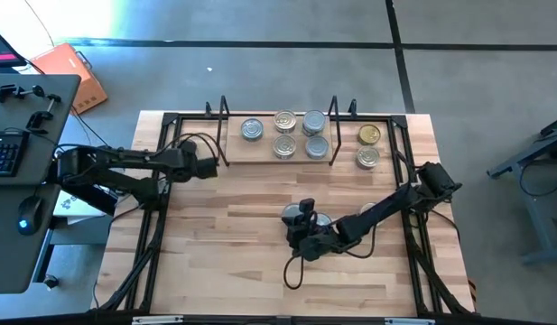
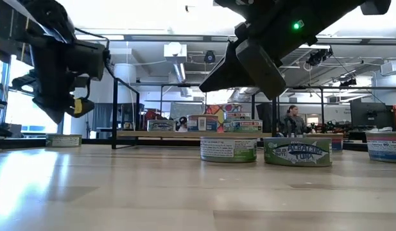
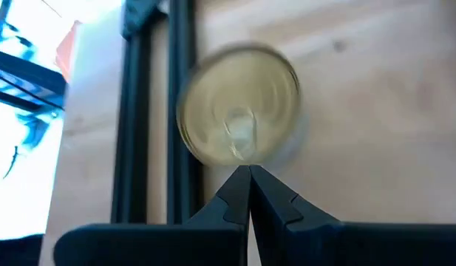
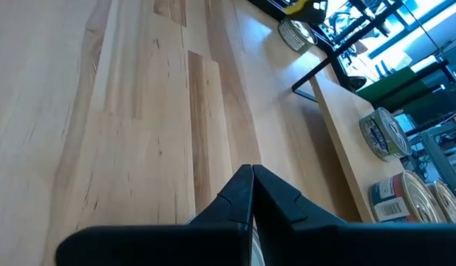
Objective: Stack canned seafood by type on shelf
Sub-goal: Put the green tuna can on the shelf
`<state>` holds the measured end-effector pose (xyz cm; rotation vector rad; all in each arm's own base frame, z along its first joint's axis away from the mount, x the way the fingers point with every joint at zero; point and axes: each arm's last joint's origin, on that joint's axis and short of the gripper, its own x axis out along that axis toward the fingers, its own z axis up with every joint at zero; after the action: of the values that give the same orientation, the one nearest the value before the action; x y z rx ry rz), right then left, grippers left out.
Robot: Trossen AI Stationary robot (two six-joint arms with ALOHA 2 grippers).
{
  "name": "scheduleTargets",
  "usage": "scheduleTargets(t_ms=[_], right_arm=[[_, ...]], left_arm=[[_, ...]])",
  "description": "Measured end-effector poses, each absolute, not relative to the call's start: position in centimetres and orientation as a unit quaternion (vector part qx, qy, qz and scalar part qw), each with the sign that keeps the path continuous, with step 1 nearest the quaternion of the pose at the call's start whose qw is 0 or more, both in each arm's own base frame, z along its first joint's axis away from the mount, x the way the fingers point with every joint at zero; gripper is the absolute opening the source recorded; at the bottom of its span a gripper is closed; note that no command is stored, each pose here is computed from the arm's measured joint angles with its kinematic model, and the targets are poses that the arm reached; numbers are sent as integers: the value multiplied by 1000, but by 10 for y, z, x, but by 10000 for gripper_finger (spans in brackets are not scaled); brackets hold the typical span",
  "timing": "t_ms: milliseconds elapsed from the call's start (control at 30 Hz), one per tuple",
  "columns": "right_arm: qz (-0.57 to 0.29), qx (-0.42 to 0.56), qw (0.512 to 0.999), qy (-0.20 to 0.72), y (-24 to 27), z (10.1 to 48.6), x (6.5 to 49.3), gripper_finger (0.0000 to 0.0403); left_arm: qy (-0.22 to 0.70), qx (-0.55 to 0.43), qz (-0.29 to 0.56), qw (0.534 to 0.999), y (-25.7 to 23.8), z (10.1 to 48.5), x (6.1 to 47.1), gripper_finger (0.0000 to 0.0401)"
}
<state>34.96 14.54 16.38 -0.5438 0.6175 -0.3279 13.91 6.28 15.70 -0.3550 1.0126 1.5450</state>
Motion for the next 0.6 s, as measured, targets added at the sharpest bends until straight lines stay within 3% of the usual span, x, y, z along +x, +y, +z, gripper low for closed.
scheduleTargets(t_ms=[600], right_arm=[[-159,-253,907,297,146,164,349,0]], left_arm=[[419,-163,671,590,105,125,121,0]])
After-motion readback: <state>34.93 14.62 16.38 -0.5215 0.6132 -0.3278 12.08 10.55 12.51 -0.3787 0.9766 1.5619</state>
